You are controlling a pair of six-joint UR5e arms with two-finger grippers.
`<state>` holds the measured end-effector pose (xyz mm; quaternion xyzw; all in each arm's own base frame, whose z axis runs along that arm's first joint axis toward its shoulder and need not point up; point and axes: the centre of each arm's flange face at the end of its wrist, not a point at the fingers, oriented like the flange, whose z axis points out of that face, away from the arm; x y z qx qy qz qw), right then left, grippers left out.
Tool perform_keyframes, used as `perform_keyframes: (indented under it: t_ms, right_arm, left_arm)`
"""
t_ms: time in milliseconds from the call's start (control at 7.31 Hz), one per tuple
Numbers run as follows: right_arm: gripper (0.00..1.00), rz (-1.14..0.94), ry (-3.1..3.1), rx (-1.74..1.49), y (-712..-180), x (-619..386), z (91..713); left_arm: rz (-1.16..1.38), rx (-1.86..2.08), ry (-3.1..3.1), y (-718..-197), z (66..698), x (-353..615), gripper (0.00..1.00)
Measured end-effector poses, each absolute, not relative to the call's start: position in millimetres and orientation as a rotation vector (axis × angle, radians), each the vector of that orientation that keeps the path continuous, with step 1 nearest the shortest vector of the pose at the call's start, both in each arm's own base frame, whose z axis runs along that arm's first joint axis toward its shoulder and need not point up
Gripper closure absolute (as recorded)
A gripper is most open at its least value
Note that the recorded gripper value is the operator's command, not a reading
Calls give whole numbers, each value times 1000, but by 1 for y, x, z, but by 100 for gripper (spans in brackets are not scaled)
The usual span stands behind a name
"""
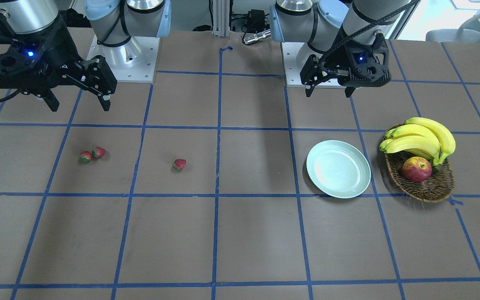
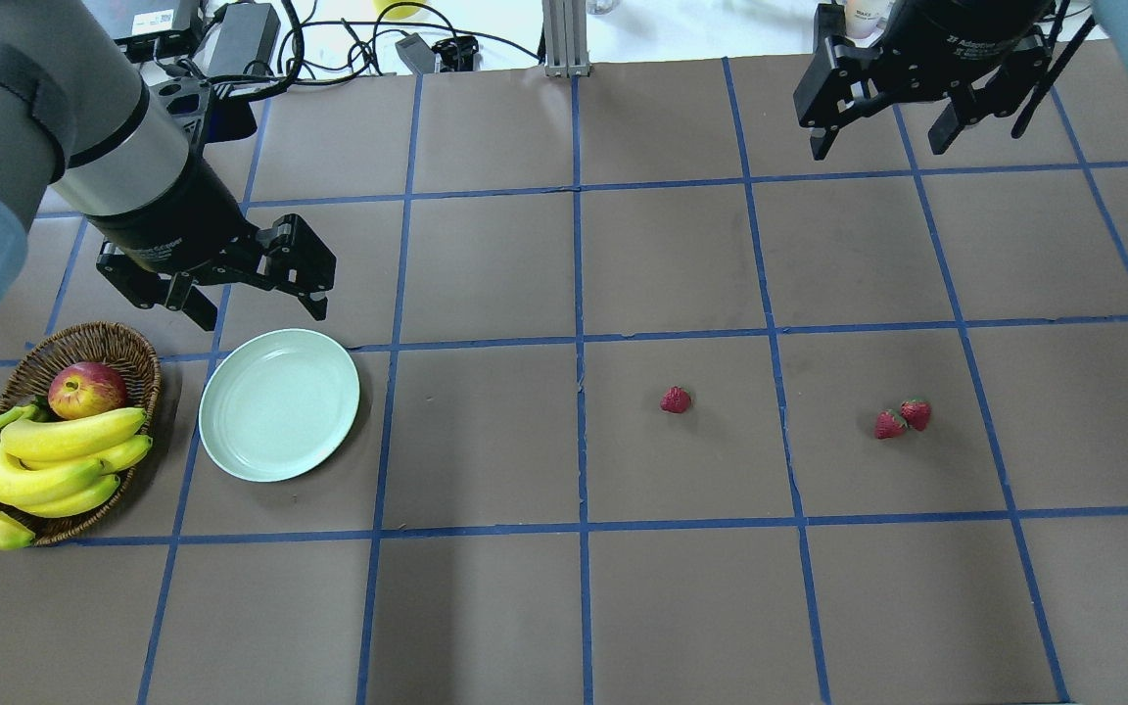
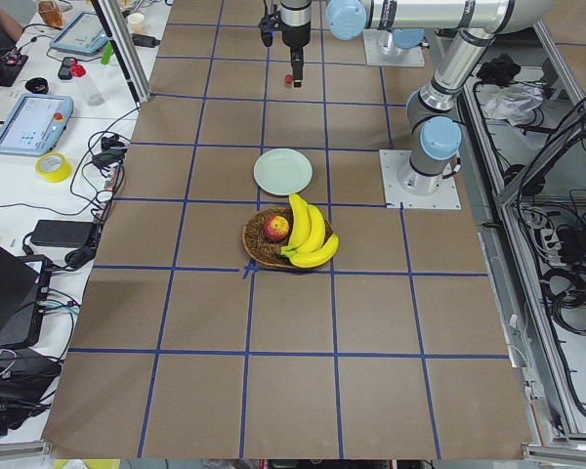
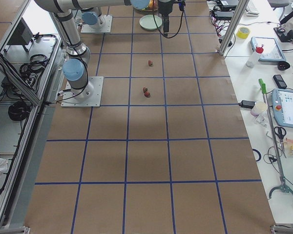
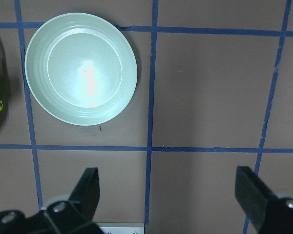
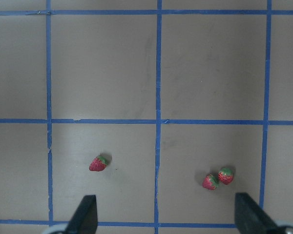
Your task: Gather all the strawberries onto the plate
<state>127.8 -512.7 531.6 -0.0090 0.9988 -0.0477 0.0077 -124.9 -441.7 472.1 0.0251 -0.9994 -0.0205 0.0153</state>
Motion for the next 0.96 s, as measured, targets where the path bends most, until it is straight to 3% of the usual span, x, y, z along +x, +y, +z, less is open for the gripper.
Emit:
perform_keyframes:
  t_ms: [958]
  right_arm:
    - [0, -149, 3123, 7, -517, 120, 535]
  left_arm:
    - [-71, 92, -3110, -443, 471, -121, 0]
